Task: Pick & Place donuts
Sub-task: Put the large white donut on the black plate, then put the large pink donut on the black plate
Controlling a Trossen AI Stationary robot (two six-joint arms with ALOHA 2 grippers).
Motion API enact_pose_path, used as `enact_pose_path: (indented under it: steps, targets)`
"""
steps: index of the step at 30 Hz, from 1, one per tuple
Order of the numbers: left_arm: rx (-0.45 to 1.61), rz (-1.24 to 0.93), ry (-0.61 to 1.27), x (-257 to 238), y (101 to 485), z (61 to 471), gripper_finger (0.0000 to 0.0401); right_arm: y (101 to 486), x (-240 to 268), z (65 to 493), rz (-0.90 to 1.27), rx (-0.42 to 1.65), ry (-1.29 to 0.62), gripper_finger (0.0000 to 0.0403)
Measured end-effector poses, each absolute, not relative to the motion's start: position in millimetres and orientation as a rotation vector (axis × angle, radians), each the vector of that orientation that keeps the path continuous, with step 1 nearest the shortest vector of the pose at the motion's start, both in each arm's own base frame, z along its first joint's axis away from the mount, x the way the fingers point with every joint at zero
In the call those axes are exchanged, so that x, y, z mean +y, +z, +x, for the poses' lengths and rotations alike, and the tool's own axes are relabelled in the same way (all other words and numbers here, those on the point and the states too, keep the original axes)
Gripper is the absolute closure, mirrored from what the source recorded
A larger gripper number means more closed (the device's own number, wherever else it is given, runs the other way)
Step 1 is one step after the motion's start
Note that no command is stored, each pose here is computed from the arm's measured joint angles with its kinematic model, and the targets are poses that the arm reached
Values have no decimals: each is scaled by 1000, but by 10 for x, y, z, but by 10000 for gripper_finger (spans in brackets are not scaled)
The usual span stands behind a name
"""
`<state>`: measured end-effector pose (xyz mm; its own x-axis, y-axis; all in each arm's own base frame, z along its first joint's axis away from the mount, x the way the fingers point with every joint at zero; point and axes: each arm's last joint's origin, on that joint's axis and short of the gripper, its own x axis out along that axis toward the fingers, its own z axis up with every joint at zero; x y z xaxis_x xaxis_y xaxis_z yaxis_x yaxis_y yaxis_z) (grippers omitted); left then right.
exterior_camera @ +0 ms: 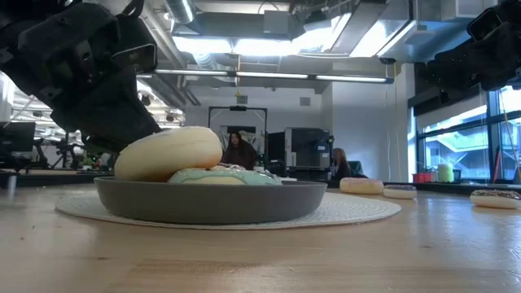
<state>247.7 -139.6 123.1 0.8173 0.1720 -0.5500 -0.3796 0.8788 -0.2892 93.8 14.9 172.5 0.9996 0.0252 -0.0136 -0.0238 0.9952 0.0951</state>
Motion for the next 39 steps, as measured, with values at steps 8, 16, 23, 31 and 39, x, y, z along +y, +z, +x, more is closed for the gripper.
enact_pose_path:
  steps: [8,16,23,31,39]
  targets:
    - [548,-344,285,-1396,1232,2477,255,1725,149,938,94,15,25,215]
    - [608,-400,214,-1421,1224,2469,248,1725,149,938,94,15,24,215]
    - [598,-399,213,-1430,1250,2489,248,1725,149,938,94,15,25,215]
    - [618,-408,270,-1401,1222,2459,250,1725,149,938,97,15,24,215]
    - [573,-418,243,-1382,1420,2430,247,1725,149,938,94,14,24,215]
